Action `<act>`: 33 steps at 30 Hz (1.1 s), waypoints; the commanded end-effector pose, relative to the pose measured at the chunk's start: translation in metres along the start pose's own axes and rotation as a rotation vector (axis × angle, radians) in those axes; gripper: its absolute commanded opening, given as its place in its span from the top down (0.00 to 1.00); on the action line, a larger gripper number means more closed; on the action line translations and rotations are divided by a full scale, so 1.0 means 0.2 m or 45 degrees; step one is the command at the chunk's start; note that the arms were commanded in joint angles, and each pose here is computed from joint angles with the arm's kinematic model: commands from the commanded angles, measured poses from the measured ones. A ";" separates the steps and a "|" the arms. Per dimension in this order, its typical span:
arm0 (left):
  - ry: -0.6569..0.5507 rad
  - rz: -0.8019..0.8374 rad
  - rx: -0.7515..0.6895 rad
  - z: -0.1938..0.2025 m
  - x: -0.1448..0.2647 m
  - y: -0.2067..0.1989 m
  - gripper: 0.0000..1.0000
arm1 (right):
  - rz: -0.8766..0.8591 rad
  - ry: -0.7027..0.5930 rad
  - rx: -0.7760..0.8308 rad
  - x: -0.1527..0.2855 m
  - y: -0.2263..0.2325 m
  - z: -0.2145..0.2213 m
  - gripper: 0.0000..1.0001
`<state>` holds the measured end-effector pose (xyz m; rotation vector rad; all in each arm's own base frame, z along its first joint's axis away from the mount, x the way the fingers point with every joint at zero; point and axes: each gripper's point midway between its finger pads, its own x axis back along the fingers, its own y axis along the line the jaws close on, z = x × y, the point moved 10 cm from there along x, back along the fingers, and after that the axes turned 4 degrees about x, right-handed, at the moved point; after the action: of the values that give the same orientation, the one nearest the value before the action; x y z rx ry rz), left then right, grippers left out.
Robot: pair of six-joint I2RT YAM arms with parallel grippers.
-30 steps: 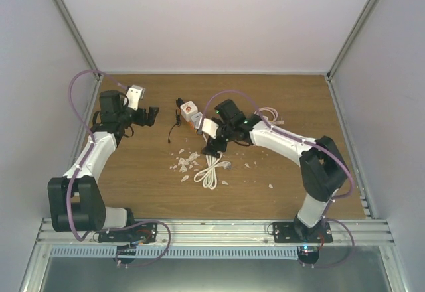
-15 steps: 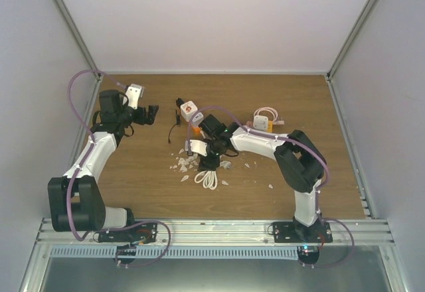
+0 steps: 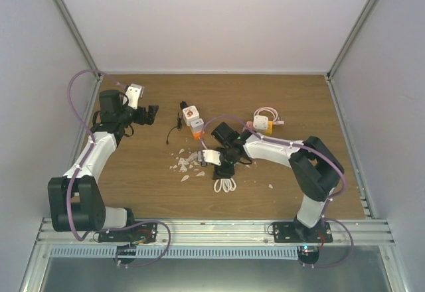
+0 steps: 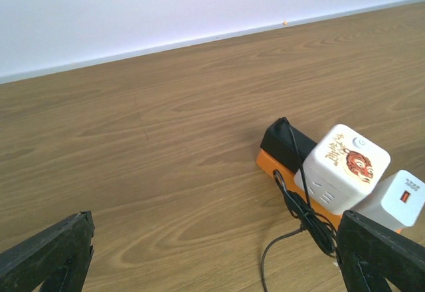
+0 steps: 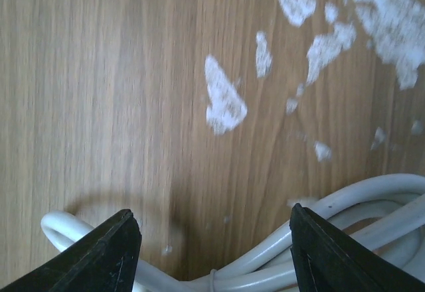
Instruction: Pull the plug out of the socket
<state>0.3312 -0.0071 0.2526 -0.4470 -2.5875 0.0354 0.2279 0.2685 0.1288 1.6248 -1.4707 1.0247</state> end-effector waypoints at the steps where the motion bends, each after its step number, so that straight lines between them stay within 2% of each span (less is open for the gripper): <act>1: -0.071 0.042 -0.031 -0.05 0.00 -0.02 0.01 | -0.050 0.167 -0.052 0.02 0.08 0.21 0.38; 9: -0.075 0.137 -0.055 -0.03 0.00 -0.05 0.01 | 0.020 0.232 -0.118 0.15 0.11 0.44 0.37; 16: -0.057 0.210 -0.064 -0.02 -0.02 -0.06 0.01 | 0.170 0.289 -0.197 0.26 0.02 0.61 0.36; 18: -0.058 0.229 -0.066 -0.02 -0.02 -0.07 0.01 | 0.206 0.255 -0.213 0.30 -0.02 0.59 0.36; 23: -0.053 0.238 -0.061 -0.03 -0.02 -0.07 0.01 | 0.234 -0.009 -0.250 0.42 -0.11 0.41 0.34; 26: -0.045 0.236 -0.057 -0.02 -0.03 -0.06 0.01 | 0.276 -0.108 -0.240 0.45 -0.15 0.32 0.33; 29: -0.041 0.237 -0.048 -0.02 -0.03 -0.06 0.01 | 0.338 -0.147 -0.253 0.45 -0.21 0.27 0.33; 33: -0.056 0.205 -0.030 -0.03 -0.03 -0.06 0.01 | 0.397 -0.114 -0.301 0.40 -0.32 0.25 0.34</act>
<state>0.3304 -0.0183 0.2482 -0.6658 -2.5408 0.0785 0.2805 0.1818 0.1808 1.3686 -1.8011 0.9420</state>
